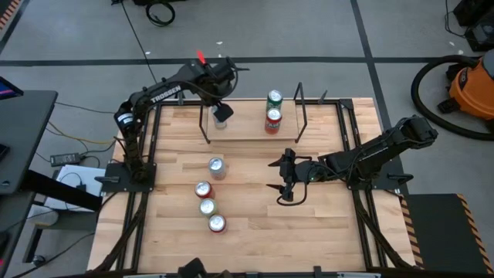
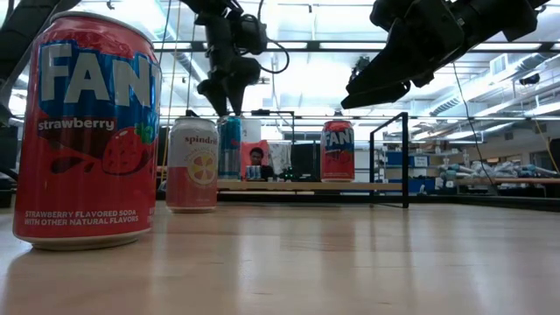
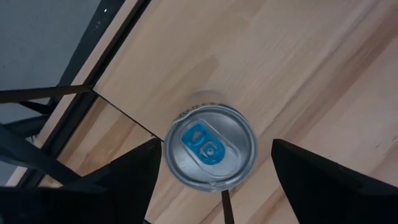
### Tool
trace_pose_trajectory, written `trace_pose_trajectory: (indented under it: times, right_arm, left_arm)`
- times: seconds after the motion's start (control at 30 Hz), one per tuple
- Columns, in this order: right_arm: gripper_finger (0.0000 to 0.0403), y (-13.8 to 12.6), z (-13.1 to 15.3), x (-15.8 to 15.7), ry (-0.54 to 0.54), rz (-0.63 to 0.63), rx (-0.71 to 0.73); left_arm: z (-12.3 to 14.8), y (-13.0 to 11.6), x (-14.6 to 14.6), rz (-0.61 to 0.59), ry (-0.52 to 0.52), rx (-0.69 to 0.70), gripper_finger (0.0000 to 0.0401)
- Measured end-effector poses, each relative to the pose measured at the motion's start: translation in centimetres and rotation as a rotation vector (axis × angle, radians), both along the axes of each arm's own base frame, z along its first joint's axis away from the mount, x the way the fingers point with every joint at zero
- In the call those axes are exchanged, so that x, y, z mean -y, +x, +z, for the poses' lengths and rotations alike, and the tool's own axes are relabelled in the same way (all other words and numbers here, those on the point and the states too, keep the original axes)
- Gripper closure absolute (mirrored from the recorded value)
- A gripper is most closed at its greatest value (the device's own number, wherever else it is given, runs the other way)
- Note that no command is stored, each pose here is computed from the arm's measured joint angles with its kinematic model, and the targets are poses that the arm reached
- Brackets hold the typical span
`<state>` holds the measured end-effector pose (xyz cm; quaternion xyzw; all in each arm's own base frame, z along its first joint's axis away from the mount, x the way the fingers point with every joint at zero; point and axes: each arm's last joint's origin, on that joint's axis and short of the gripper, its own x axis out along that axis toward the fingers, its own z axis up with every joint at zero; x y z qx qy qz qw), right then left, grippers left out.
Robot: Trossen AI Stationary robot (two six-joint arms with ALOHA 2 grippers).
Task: Place canned beverage on shelf
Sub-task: Put the blue soda can on the shelf
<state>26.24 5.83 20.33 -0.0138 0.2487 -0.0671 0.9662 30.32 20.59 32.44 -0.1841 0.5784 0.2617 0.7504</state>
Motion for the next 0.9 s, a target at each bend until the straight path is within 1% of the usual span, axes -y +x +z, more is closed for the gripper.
trace_pose_trajectory:
  times: [0.13,0.33,0.67,0.9]
  right_arm:
    - [0.0041,0.03,0.05,-0.04,0.007,0.01,0.005]
    - [0.0041,0.07,0.12,-0.08,0.015,0.019,0.012]
    - [0.0041,0.07,0.11,-0.08,0.015,0.019,0.012]
    - [0.0041,0.07,0.11,-0.08,0.015,0.019,0.012]
  left_arm:
    - [0.0,0.28,0.43,-0.043,0.011,-0.01,0.0085]
    - [-0.02,0.2,0.43,-0.045,0.013,-0.021,0.0085]
    - [-0.04,0.23,0.69,-0.121,0.036,-0.056,0.0085]
    - [-0.04,0.26,0.63,-0.126,0.048,-0.058,0.0085]
